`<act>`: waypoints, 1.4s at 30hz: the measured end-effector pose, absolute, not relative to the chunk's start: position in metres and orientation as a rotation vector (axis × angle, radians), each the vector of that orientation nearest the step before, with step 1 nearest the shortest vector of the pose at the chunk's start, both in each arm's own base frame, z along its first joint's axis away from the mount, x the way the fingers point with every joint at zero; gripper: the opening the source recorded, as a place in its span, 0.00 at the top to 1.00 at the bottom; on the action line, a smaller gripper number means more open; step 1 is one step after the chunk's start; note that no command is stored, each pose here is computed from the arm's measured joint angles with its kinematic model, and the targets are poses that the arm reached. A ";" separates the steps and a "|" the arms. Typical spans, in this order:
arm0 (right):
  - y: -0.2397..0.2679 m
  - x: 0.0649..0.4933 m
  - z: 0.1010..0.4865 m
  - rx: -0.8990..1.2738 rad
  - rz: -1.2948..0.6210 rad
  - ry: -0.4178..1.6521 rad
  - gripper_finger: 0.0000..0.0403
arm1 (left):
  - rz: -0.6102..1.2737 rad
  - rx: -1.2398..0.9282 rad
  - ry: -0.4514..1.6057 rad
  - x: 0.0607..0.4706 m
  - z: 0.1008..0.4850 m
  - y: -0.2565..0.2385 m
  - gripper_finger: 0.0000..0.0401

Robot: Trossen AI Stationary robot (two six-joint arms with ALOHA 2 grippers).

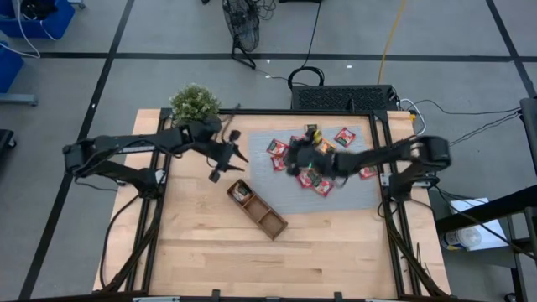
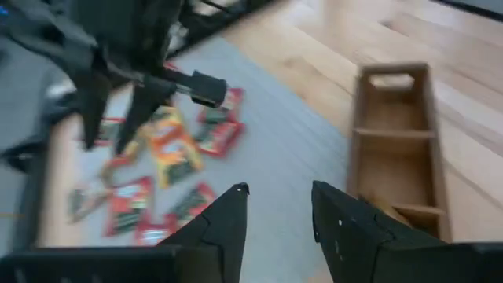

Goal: Pick & Place Tea
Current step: Put the brown tea bag into the left section of the wooden organizer

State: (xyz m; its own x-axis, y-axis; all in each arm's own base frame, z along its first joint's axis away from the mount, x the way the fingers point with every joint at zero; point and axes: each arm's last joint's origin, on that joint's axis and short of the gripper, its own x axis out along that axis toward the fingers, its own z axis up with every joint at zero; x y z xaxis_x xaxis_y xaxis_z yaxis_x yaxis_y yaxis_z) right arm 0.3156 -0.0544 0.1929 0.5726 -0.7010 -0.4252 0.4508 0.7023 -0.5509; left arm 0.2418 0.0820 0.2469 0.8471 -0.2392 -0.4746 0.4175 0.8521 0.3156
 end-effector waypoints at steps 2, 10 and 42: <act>-0.080 0.297 0.200 -0.291 -0.644 0.745 0.70 | -0.298 0.440 0.406 0.239 0.256 0.084 0.65; -0.147 0.252 0.191 -0.172 -0.430 0.960 0.58 | -0.220 0.390 0.392 0.234 0.264 0.088 0.67; -0.202 0.260 0.125 -0.007 -0.435 1.169 0.94 | -0.221 0.381 0.426 0.236 0.258 0.089 0.67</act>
State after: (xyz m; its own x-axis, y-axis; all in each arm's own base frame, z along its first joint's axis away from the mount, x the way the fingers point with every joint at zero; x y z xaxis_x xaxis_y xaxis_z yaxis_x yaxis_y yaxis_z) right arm 0.2598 -0.2018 0.1250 0.3176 -0.3341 -0.8874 0.3266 0.9171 -0.2284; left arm 0.2360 0.0886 0.2583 0.8884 -0.1293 -0.4405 0.2865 0.9060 0.3117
